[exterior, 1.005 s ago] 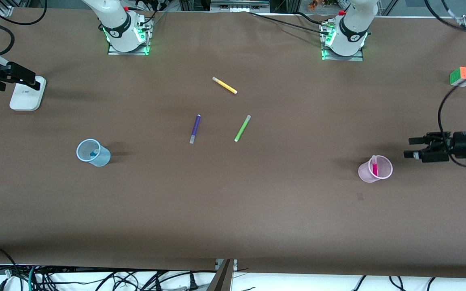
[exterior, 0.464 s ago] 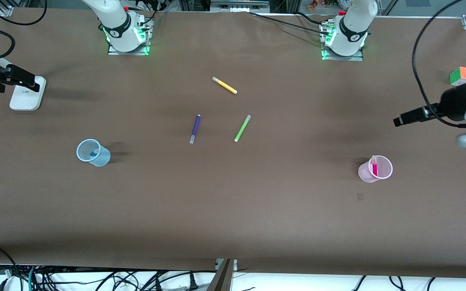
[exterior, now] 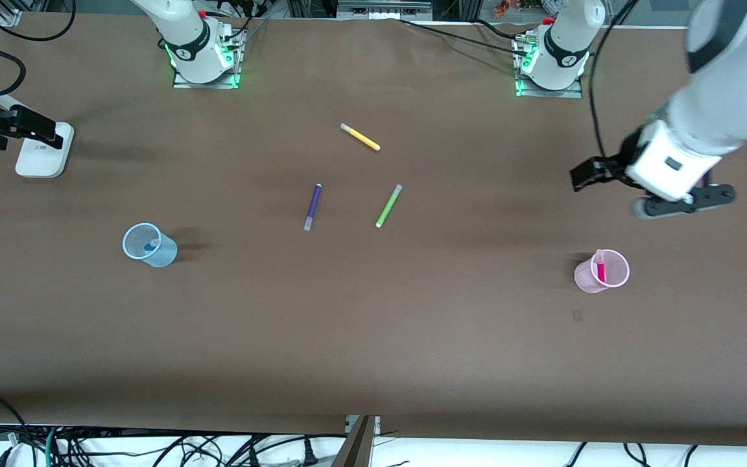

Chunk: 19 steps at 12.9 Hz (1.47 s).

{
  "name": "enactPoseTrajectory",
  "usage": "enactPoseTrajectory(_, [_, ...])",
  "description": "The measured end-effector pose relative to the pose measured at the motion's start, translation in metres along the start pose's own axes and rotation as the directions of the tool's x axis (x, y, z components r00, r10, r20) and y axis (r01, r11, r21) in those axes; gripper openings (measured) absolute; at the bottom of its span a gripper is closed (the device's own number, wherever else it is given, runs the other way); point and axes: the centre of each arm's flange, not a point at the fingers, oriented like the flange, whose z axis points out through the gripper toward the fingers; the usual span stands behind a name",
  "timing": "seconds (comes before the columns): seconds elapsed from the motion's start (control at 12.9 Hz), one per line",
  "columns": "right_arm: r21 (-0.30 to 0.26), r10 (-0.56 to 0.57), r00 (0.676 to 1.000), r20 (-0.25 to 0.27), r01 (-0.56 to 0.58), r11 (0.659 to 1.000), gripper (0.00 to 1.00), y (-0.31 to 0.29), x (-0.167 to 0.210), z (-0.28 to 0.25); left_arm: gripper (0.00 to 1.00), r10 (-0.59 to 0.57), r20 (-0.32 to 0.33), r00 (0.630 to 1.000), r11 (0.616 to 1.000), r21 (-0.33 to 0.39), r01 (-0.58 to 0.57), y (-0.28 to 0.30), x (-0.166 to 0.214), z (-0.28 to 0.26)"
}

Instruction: Place pink and blue markers in matching cups

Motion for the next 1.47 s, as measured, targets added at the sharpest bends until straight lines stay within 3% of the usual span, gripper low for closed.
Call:
enactPoseTrajectory(0.23, [-0.028,-0.015,1.0,-0.001,0.015,1.0,1.0,-0.006,0.001,0.0,1.0,0.014,-0.004,1.0,1.0,0.011,-0.014,0.008,-0.004,-0.001])
enactPoseTrajectory(0.77, [-0.031,-0.018,1.0,0.0,0.018,0.999,1.0,-0.008,0.004,0.003,1.0,0.035,0.014,0.999,0.999,0.026,-0.036,-0.007,-0.008,-0.008])
enactPoseTrajectory(1.16, [-0.031,-0.018,1.0,0.0,0.018,0.999,1.0,-0.008,0.004,0.003,1.0,0.074,0.076,0.994,0.996,0.038,-0.077,-0.05,0.0,0.001])
enactPoseTrajectory(1.47, [-0.032,-0.018,1.0,0.0,0.018,0.999,1.0,-0.008,0.004,0.003,1.0,0.115,0.092,0.989,0.99,0.074,-0.122,-0.039,-0.023,-0.001])
